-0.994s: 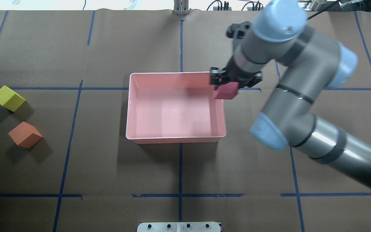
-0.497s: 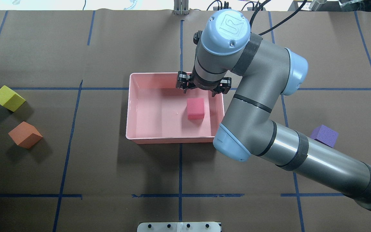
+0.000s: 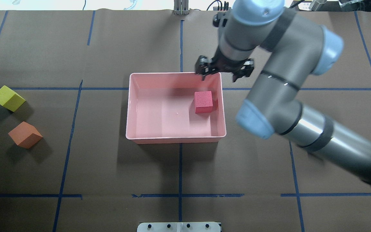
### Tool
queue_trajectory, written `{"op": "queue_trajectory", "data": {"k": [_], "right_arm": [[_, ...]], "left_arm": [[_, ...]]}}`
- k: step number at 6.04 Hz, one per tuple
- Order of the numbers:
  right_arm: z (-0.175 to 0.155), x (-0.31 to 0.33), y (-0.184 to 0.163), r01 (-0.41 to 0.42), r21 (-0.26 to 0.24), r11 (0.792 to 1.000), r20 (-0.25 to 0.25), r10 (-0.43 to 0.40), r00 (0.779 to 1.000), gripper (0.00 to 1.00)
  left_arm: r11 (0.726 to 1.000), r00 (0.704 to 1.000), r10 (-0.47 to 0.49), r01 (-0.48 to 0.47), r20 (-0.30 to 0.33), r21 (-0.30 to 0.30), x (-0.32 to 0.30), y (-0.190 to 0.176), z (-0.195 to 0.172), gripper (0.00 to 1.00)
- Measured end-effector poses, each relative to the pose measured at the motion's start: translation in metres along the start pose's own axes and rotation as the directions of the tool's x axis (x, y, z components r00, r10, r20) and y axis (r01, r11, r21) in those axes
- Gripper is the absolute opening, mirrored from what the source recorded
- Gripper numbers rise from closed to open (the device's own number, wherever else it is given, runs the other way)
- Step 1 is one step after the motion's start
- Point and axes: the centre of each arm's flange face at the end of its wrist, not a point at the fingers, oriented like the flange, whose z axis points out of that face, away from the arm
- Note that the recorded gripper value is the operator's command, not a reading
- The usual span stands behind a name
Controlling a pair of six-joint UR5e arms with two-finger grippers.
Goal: Place blocks into pink bin with both arms
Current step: 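Raise the right gripper and withdraw it from the bin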
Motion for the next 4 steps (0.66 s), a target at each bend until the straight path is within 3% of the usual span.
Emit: {"op": "queue_trajectory", "data": {"k": [2, 4], "right_arm": [[-0.031, 0.138, -0.041, 0.162, -0.043, 0.986, 0.017, -0.162, 0.987, 1.00], [-0.044, 0.291, -0.052, 0.335, -0.066, 0.940, -0.018, -0.337, 0.941, 1.00]], "left_arm": [[0.996, 0.998, 0.063, -0.063, 0.006, 0.058, 0.015, -0.038, -0.011, 1.00], [0.983, 0.982, 0.185, -0.185, -0.033, 0.024, 0.068, -0.060, 0.033, 1.00]]}}
